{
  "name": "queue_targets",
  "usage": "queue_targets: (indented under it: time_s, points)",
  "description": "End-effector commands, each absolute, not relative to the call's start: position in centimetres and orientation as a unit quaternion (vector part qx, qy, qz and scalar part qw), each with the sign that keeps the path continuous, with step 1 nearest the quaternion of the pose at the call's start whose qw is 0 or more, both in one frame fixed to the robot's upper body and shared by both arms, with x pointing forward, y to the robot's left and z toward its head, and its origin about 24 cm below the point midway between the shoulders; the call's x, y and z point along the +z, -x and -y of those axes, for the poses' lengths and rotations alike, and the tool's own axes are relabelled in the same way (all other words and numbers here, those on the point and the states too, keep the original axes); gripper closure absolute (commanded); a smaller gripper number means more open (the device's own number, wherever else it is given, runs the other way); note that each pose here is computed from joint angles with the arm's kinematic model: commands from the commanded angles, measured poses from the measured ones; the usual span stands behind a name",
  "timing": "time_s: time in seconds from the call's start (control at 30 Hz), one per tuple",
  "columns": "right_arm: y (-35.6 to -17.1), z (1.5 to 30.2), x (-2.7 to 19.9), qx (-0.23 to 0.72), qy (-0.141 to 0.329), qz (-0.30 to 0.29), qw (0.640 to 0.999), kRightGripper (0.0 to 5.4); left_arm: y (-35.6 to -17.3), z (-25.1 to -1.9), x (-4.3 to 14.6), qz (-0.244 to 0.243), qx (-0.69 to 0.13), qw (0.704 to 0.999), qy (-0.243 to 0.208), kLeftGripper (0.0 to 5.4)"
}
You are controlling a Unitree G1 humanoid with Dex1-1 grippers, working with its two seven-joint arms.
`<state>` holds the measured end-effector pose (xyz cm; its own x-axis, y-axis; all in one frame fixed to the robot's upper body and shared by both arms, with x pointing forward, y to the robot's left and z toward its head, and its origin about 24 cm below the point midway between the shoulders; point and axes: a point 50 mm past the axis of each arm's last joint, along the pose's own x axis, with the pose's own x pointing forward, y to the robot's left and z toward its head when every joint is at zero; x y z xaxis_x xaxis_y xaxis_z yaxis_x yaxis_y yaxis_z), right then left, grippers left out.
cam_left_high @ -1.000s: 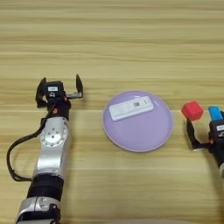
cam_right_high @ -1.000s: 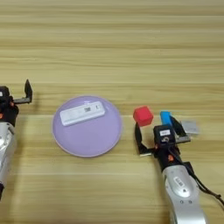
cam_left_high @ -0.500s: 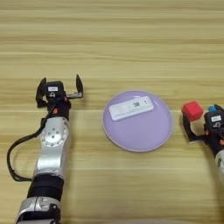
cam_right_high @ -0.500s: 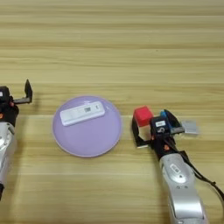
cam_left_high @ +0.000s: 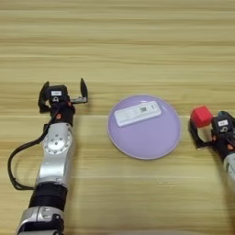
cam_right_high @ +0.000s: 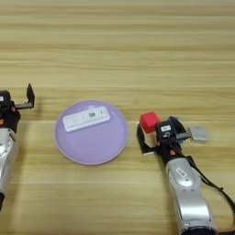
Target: Move the objects on the table
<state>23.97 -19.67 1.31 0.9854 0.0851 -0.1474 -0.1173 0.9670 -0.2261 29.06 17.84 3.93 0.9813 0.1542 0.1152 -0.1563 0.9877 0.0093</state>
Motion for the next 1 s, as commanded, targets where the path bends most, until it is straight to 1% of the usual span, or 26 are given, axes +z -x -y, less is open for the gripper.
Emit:
queue_targets:
  time_s: [0.03,0.2,0.3,0.33,0.5,0.8,1.0]
  points:
    - [-24.24,19.66,1.34,0.059,0.122,-0.068,0.988,0.02,-29.07,-17.75,3.99,0.053,0.077,0.996,-0.015,0.0]
    - [-24.26,19.55,1.32,0.064,0.122,-0.066,0.988,0.02,-29.05,-17.76,4.01,0.054,0.077,0.995,-0.015,0.0]
    - [-24.27,19.5,1.38,0.066,0.122,-0.064,0.988,0.24,-29.04,-17.73,4.03,0.054,0.077,0.995,-0.015,0.0]
    - [-24.27,19.48,1.41,0.068,0.123,-0.063,0.988,0.45,-29.04,-17.73,4.03,0.054,0.077,0.995,-0.015,0.0]
    - [-24.27,19.37,1.46,0.072,0.124,-0.06,0.988,0.99,-29.02,-17.71,4.03,0.053,0.076,0.996,-0.016,0.0]
    - [-24.19,19.12,1.66,0.081,0.126,-0.049,0.988,2.19,-28.96,-17.62,4.04,0.054,0.076,0.996,-0.016,0.0]
    - [-24.12,19.06,1.71,0.084,0.126,-0.045,0.987,2.87,-28.91,-17.59,4.04,0.053,0.076,0.996,-0.016,0.0]
